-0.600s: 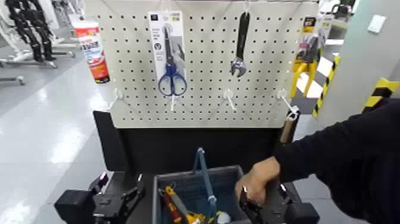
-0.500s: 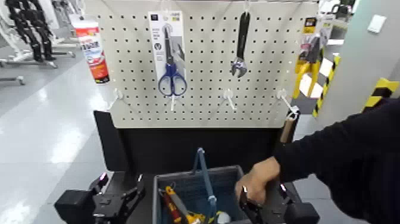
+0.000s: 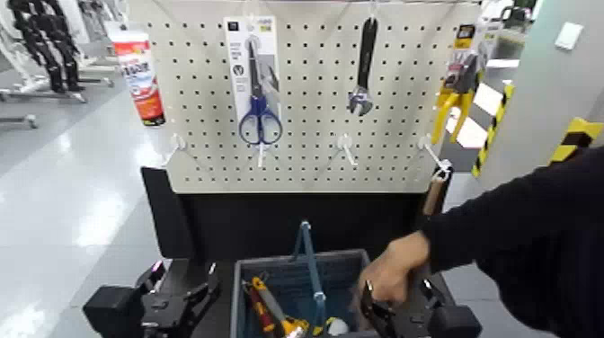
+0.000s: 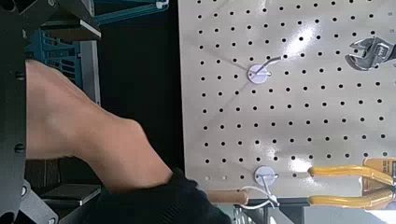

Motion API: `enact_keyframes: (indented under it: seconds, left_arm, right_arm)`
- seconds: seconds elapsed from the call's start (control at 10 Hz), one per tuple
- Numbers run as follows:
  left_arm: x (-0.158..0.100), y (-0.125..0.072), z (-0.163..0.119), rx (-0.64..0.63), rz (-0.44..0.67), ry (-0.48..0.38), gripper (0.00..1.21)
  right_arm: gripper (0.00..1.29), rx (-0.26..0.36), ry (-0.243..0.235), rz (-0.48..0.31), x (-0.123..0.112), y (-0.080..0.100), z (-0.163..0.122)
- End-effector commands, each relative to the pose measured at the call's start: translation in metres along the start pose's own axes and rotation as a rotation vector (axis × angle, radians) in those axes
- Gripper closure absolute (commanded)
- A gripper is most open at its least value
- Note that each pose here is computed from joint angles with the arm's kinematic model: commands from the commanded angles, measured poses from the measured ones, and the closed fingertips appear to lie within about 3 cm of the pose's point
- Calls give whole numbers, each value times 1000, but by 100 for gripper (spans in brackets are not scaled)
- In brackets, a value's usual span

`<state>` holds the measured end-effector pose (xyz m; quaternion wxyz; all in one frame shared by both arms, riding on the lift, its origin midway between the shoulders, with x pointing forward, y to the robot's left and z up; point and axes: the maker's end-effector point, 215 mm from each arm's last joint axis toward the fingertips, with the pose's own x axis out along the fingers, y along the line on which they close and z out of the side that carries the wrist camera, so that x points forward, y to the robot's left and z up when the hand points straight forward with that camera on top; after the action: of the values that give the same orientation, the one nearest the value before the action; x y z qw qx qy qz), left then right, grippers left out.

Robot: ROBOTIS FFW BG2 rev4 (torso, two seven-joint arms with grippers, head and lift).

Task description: Grasp the handle of the crate.

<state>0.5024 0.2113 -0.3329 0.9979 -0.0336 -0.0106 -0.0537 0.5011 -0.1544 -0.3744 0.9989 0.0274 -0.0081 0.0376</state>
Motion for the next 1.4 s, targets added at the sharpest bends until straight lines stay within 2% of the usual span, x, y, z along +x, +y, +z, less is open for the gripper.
enact_keyframes:
  seconds: [0.1,0.4,0.6,1.0,1.4]
  left_arm:
    - [8,-7,-2,-26,-60,17,25]
    - [24,-24,0,-172,-161,67,25]
    - [35,-46,-4,-284,-268,148,25]
    - [43,-79,-3,-538,-396,281,24]
    - [40,-143,-8,-776,-624,438,25]
  right_arm:
    - [15,0,-1,0,0,0,0]
    - [15,3,3,1,0,0,-1]
    - [15,2,6,1,0,0,-2]
    - [15,9,9,1,0,1,-3]
    - [15,17,9,4,0,3,-4]
